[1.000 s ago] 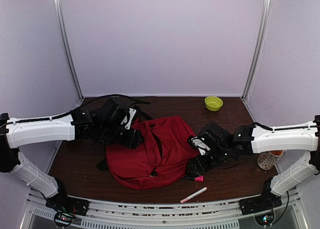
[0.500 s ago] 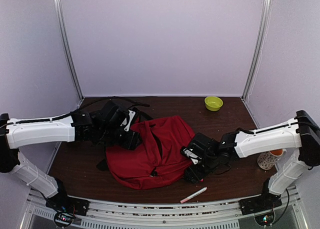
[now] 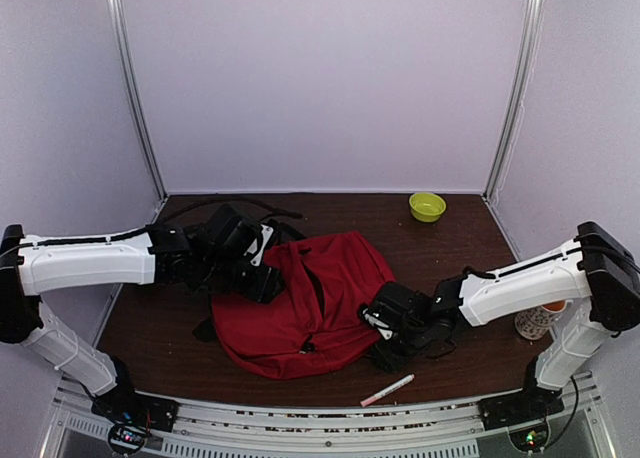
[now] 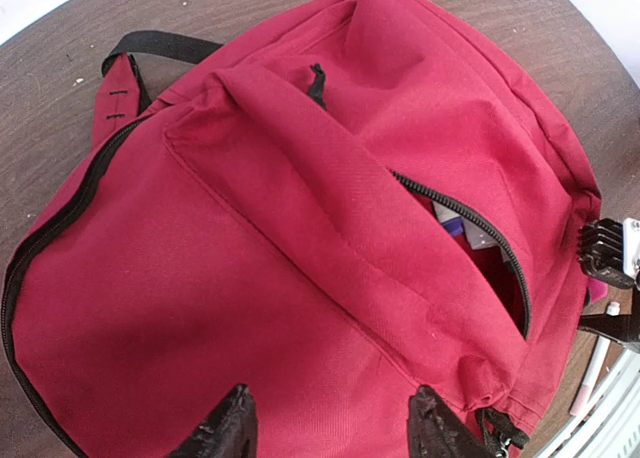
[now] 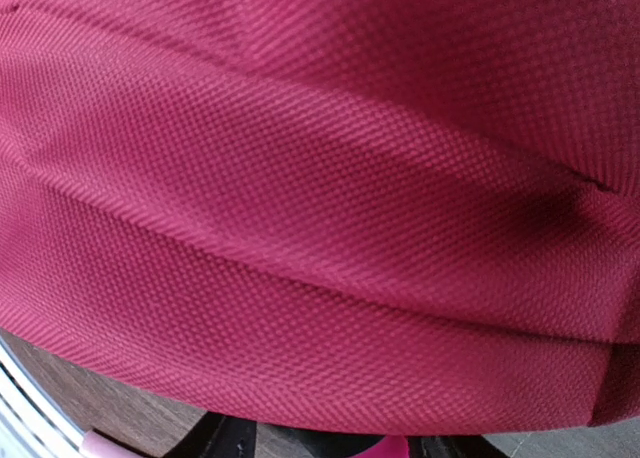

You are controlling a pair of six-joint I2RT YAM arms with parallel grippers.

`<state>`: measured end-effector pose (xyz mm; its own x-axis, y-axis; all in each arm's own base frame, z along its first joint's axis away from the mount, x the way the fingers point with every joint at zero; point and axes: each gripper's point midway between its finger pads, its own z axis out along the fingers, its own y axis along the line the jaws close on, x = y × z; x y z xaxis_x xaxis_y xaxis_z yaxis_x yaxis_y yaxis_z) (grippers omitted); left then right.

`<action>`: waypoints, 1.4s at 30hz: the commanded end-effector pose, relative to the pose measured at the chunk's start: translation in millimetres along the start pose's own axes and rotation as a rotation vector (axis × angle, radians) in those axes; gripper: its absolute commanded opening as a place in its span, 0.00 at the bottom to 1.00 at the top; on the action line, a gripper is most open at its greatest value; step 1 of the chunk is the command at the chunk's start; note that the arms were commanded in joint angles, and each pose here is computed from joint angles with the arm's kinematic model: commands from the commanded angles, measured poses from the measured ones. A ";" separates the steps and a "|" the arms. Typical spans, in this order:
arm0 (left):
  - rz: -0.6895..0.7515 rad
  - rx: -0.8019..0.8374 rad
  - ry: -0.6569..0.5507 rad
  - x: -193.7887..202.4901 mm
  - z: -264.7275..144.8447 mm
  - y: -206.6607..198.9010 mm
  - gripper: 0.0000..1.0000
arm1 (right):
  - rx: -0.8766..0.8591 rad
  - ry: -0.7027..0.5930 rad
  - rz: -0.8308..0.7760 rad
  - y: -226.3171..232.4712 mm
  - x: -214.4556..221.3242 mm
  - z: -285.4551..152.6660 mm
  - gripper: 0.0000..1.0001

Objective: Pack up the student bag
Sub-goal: Pick up the pen from the center of the board.

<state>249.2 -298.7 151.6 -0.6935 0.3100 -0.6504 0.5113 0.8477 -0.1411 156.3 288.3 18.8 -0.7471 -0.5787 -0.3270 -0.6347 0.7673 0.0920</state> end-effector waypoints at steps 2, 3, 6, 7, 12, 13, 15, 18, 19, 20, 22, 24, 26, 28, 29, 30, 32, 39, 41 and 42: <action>0.008 0.018 -0.029 -9.3 0.9 -5.2 0.53 | 0.055 0.044 -0.031 -3.9 23.4 5.8 0.48; 0.007 0.019 -0.029 -9.6 0.8 -5.5 0.53 | 0.057 0.048 -0.034 -2.9 25.7 5.9 0.48; 0.008 0.020 -0.029 -10.0 1.8 -6.0 0.53 | 0.049 0.050 -0.055 4.7 31.3 4.9 0.46; 0.007 0.021 -0.030 -10.5 1.8 -6.3 0.53 | 0.045 0.050 -0.063 7.7 32.3 4.2 0.45; 0.006 0.021 -0.035 -12.4 0.9 -6.6 0.53 | 0.029 0.029 -0.089 17.0 29.1 -3.7 0.40; 0.007 0.021 -0.036 -12.5 0.6 -6.5 0.53 | 0.028 0.024 -0.093 17.5 27.7 -5.2 0.38; 0.006 0.022 -0.038 -12.8 -0.6 -6.5 0.53 | 0.030 0.017 -0.102 17.6 26.4 -8.1 0.37; 0.005 0.021 -0.039 -12.0 -1.6 -5.8 0.53 | 0.034 0.020 -0.110 16.3 27.1 -12.6 0.35; 0.005 0.020 -0.039 -11.7 -1.8 -5.4 0.53 | 0.035 0.020 -0.112 15.7 27.6 -14.8 0.35; 0.003 0.020 -0.041 -12.1 -2.3 -5.3 0.53 | 0.035 0.017 -0.114 15.5 27.2 -17.1 0.34; 0.005 0.020 -0.045 -13.1 -2.8 -5.3 0.53 | 0.036 0.009 -0.114 15.1 25.4 -22.8 0.34; 0.005 0.019 -0.048 -14.4 -3.1 -5.4 0.53 | 0.032 0.001 -0.114 15.3 24.1 -29.2 0.34; 0.007 0.017 -0.052 -15.9 -4.0 -5.2 0.53 | 0.030 -0.002 -0.113 14.8 23.6 -34.3 0.34; 0.011 0.015 -0.058 -17.8 -5.1 -5.1 0.53 | 0.031 -0.001 -0.113 13.9 24.9 -37.8 0.34; 0.013 0.013 -0.060 -18.4 -5.4 -4.9 0.53 | 0.032 0.001 -0.112 13.2 26.0 -39.1 0.33; 0.013 0.013 -0.064 -19.3 -6.2 -4.8 0.53 | 0.036 0.003 -0.110 11.6 27.0 -40.3 0.33; 0.016 0.010 -0.064 -19.3 -5.7 -4.4 0.53 | 0.046 0.009 -0.105 8.2 30.6 -41.3 0.33; 0.020 0.011 -0.066 -21.4 -5.8 -5.4 0.53 | 0.040 -0.010 -0.074 4.9 34.2 -55.2 0.32; 0.024 0.017 -0.067 -22.5 -7.1 -6.6 0.53 | 0.039 -0.016 -0.072 3.6 34.8 -60.4 0.32; 0.027 0.021 -0.065 -22.4 -7.8 -7.2 0.53 | 0.035 -0.019 -0.073 3.6 35.2 -62.9 0.32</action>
<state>249.9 -298.5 149.8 -0.6859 0.3262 -0.6504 0.5207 0.8444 -0.1257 118.0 264.7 60.4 -0.6897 -0.6357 -0.3467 -0.6900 0.7222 0.0483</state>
